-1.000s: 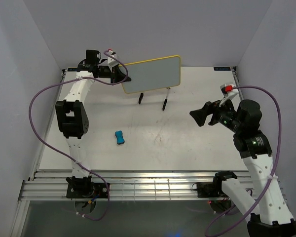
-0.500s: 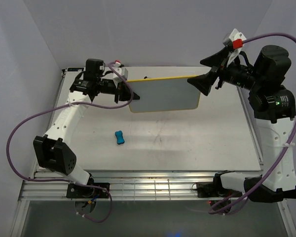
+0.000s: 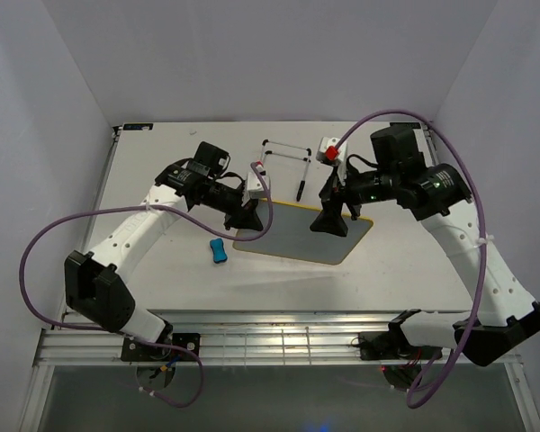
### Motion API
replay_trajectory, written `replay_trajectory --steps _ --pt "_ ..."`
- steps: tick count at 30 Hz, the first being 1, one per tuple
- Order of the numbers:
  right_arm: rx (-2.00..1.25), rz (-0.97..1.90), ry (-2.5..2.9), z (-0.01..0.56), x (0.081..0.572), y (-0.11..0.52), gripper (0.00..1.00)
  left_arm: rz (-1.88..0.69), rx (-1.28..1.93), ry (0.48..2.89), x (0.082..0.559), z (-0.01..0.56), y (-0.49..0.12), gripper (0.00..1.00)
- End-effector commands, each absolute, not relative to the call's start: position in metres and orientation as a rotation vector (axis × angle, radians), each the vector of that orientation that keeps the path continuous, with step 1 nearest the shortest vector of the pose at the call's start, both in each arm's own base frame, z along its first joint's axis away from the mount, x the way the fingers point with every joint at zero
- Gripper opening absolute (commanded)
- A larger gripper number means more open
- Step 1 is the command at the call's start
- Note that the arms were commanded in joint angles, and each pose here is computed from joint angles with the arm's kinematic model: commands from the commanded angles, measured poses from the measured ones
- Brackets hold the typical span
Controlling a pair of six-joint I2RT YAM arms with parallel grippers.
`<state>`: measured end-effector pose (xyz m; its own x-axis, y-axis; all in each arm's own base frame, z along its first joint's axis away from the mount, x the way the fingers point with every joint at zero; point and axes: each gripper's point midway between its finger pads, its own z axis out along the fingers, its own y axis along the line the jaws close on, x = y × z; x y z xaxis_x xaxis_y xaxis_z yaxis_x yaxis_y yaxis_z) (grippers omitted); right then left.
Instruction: Erase the whiteboard
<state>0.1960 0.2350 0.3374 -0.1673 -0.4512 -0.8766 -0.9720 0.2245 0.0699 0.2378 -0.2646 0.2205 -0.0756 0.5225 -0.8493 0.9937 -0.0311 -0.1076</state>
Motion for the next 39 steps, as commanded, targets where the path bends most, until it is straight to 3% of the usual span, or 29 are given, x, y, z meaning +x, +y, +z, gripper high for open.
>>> replay_trajectory --steps 1,4,9,12,15,16,19,20,21,22,31,32,33,35,37,39 --pt "-1.392 0.832 1.733 0.331 0.193 0.236 0.98 -0.976 1.639 1.460 0.220 0.259 -0.266 0.00" --pt "-1.419 0.848 1.757 0.319 0.192 0.241 1.00 -0.982 1.654 1.411 0.213 0.262 -0.266 0.00" --pt "-1.470 0.893 1.788 0.298 0.185 0.245 0.88 -1.010 1.666 1.330 0.202 0.272 -0.268 0.00" --pt "-1.481 0.875 1.791 0.295 0.186 0.245 0.87 -1.028 1.676 1.314 0.200 0.270 -0.270 0.00" --pt "-1.502 0.894 1.772 0.297 0.182 0.247 0.71 -1.032 1.681 1.327 0.200 0.265 -0.270 0.00" --pt "-1.502 0.895 1.763 0.298 0.181 0.246 0.58 -1.029 1.682 1.333 0.200 0.263 -0.270 0.00" --pt "-1.502 0.868 1.756 0.299 0.181 0.245 0.55 -1.014 1.680 1.355 0.204 0.262 -0.270 0.00" --pt "-1.503 0.855 1.755 0.299 0.182 0.244 0.49 -1.015 1.680 1.354 0.204 0.263 -0.271 0.00" --pt "-1.503 0.850 1.749 0.299 0.180 0.243 0.21 -1.011 1.678 1.346 0.205 0.266 -0.271 0.00" --pt "-1.501 0.837 1.746 0.298 0.181 0.243 0.08 -1.013 1.677 1.346 0.206 0.267 -0.272 0.00" --pt "-1.464 0.746 1.663 0.304 0.187 0.240 0.08 -1.022 1.651 1.376 0.215 0.282 -0.277 0.00" --pt "-1.461 0.748 1.652 0.306 0.187 0.240 0.08 -0.996 1.641 1.408 0.220 0.279 -0.276 0.03" --pt "-1.462 0.752 1.637 0.309 0.187 0.242 0.08 -0.978 1.631 1.429 0.223 0.278 -0.275 0.19" --pt "-1.461 0.745 1.628 0.313 0.188 0.242 0.08 -0.866 1.537 1.533 0.248 0.274 -0.273 0.35" --pt "-1.452 0.718 1.632 0.315 0.192 0.241 0.08 -0.787 1.421 1.590 0.267 0.281 -0.272 0.97" --pt "-1.444 0.700 1.629 0.317 0.196 0.241 0.08 -0.700 1.368 1.618 0.278 0.284 -0.265 0.98"
